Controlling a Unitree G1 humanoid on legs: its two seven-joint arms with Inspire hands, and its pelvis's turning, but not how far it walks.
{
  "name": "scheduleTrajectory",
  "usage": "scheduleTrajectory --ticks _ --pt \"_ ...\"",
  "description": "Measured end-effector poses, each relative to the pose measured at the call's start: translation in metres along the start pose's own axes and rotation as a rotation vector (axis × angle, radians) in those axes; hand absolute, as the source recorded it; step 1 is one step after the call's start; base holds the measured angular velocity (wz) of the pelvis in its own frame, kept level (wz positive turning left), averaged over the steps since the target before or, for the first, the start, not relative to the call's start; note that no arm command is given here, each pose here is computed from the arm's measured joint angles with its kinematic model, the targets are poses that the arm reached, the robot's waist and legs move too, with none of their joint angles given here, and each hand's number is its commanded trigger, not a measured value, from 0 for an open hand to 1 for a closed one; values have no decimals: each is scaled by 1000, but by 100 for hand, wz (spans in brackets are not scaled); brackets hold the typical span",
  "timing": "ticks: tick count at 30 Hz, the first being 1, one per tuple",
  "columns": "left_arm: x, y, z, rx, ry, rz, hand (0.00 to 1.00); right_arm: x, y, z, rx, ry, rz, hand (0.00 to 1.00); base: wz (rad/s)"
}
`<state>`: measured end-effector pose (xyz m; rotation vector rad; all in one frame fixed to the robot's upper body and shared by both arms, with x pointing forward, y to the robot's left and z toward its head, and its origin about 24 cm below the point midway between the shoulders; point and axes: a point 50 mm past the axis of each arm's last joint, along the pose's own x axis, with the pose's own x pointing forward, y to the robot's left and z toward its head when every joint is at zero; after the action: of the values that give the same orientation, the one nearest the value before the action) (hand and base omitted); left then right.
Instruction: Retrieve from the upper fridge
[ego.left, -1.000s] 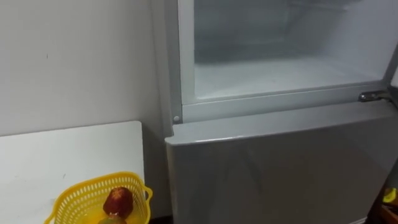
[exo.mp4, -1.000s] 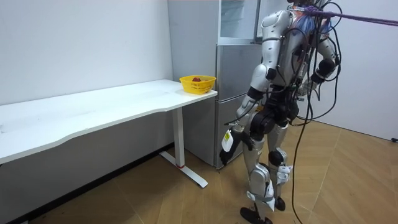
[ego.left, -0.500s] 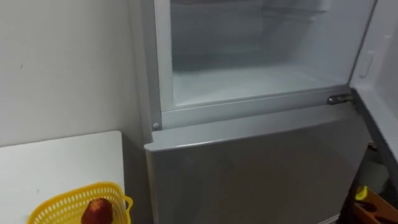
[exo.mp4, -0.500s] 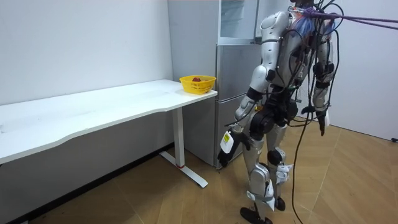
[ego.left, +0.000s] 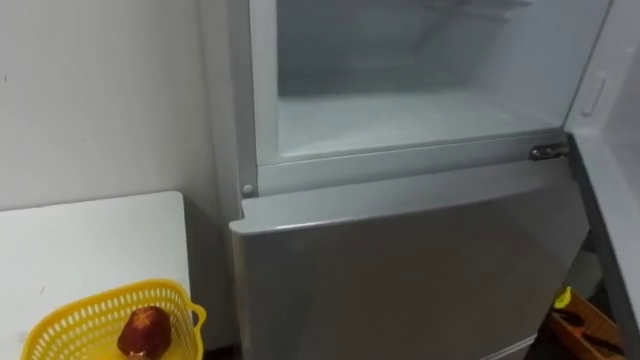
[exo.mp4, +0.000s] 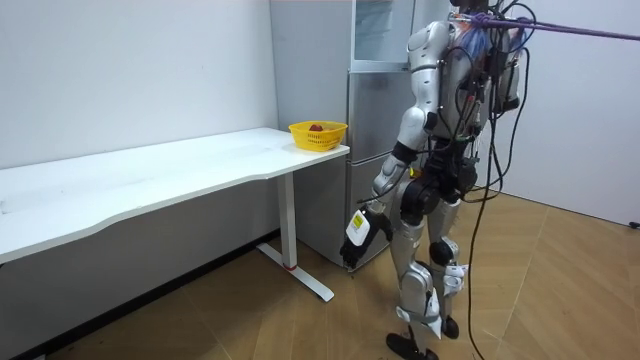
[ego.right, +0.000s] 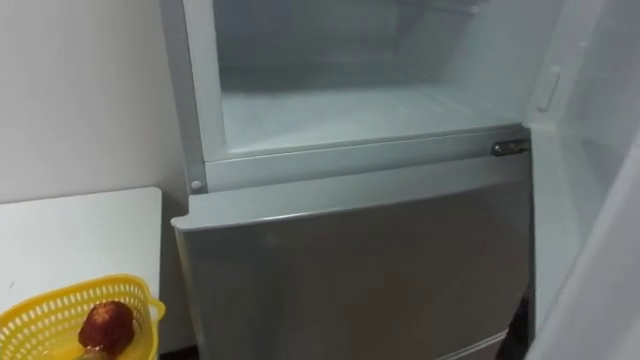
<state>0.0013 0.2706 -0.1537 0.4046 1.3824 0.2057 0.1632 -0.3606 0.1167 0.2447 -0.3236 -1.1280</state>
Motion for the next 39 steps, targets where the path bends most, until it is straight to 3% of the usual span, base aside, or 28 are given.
scheduleTrajectory --ticks 7,13,20,32,39 --pt "0 -7 -3 32 2 -31 0 -22 51 69 -59 -436 221 0 -7" --pt "0 -15 -6 74 22 -81 0 -39 69 73 -214 -577 358 0 -5" --pt "3 -17 7 112 -7 -123 0 -60 99 63 -356 -655 579 0 3" --pt "3 -13 -1 137 27 -145 0 -77 116 50 -486 -651 864 0 3" --pt "3 -15 -5 149 49 -150 0 -77 110 39 -580 -634 885 0 6"
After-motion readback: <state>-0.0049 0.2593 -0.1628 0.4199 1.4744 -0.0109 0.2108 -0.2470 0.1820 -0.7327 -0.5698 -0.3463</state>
